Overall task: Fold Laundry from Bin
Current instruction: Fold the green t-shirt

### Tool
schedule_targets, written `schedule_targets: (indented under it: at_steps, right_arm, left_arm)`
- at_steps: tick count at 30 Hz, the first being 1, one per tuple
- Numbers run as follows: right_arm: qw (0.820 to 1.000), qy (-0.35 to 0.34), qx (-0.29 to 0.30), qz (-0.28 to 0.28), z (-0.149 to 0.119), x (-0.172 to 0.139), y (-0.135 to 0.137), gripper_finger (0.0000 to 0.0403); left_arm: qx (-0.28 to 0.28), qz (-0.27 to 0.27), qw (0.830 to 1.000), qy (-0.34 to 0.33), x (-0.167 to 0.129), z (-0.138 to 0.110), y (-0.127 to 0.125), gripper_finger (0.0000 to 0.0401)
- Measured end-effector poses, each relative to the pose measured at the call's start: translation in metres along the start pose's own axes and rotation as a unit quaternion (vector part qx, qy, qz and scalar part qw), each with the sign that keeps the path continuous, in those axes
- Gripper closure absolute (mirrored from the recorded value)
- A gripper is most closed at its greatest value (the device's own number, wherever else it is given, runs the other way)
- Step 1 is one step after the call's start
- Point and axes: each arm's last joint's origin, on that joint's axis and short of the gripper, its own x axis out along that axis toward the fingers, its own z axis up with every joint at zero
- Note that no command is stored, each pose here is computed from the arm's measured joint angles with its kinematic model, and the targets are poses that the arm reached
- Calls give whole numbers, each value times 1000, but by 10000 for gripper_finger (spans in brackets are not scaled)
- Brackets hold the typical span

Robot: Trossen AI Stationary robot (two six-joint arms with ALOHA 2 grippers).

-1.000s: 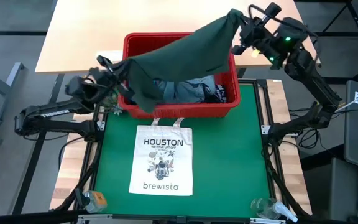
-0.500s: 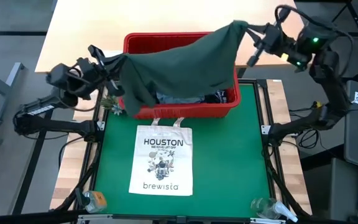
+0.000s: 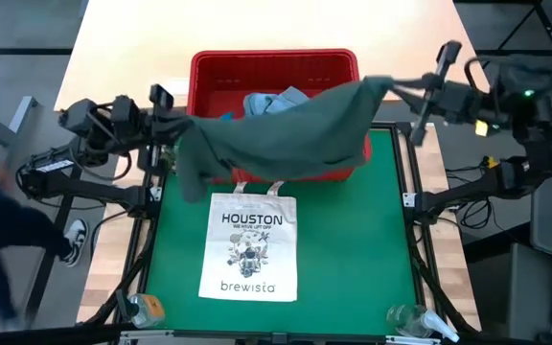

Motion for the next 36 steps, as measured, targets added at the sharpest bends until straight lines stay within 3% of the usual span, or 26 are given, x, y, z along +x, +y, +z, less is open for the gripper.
schedule_targets:
  at_steps: [3,5,11,17,24,36]
  right_arm:
    - [1000,11,0,21,1,-3,8,395]
    - [999,33,-4,13,0,-3,10,395]
    - [991,110,-50,-55,-9,1,5,395]
    - [974,206,-64,-69,-32,21,0,395]
    - [936,346,-54,-39,-84,44,5,395]
    - [889,454,-61,-29,-157,74,6,395]
  left_arm:
    - [-8,-19,1000,13,-1,-2,-5,401]
    - [-4,-5,1000,17,-1,-3,-5,401]
    - [51,135,989,25,-1,-4,6,401]
    - [87,242,959,119,1,-25,22,401]
    - [88,283,926,235,12,-59,39,401]
    - [101,367,868,318,20,-89,81,401]
